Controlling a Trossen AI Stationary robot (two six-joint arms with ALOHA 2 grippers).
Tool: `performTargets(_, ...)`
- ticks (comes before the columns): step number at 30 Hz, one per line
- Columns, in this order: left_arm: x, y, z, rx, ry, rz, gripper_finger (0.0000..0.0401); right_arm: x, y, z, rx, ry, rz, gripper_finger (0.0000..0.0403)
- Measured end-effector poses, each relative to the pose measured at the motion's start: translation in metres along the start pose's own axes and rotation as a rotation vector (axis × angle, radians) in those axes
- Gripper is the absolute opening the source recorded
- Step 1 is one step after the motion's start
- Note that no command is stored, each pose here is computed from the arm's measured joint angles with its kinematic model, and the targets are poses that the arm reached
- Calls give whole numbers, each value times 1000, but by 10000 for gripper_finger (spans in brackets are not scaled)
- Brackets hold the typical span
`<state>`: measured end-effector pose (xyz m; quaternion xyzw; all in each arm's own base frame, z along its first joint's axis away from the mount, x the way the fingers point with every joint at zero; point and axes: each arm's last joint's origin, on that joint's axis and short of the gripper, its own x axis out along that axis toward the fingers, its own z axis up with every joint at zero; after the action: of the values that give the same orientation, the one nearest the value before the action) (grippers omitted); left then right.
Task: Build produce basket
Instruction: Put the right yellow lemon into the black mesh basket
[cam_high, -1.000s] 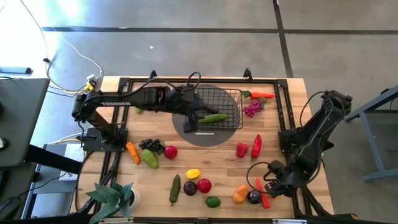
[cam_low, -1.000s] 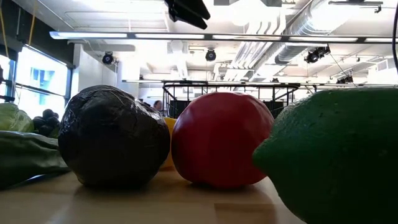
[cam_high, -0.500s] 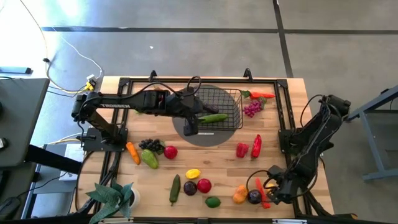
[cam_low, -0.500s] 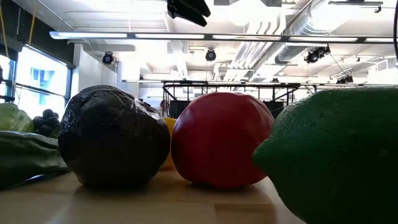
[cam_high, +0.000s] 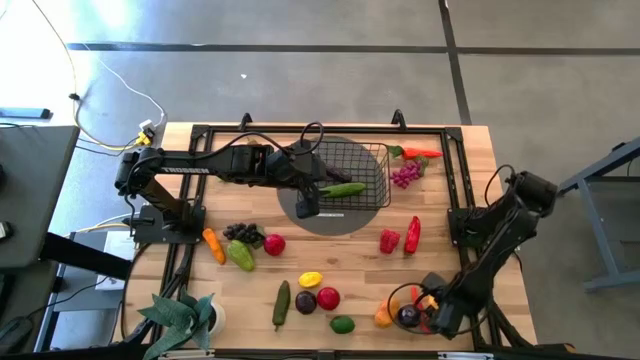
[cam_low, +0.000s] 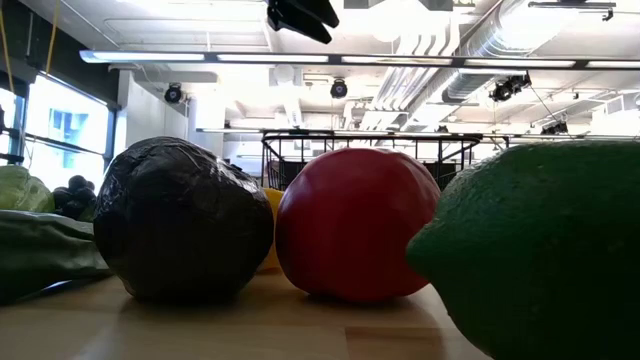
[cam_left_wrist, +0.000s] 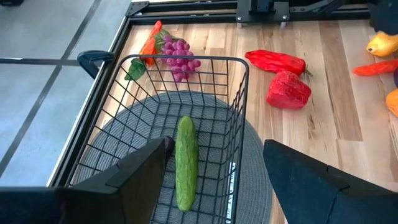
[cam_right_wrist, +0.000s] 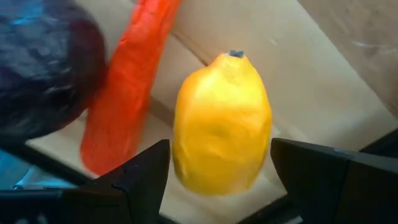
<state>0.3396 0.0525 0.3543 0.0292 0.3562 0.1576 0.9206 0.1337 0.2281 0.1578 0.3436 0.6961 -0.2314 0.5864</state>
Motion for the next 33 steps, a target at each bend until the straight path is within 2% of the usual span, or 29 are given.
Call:
performTargets(4, 0, 0, 0, -6, 2, 1, 264, 8, 3, 1, 2, -3, -11, 245)
performTargets(10, 0, 0, -3, 3, 32, 0, 264, 8, 4, 0, 11, 0, 0, 164)
performTargets(13, 0, 0, -4, 6, 45, -1, 264, 5, 3, 0, 20, 3, 7, 163)
performTargets(20, 0, 0, -10, 18, 97, -2, 264, -18, -9, 0, 141, -22, 17, 163)
performTargets(27, -2, 0, -17, 61, 178, -20, 264, -47, -25, 5, 263, -143, 100, 163)
performTargets(33, -3, -2, -24, 70, 247, -70, 264, -69, -31, 21, 335, -297, 230, 163)
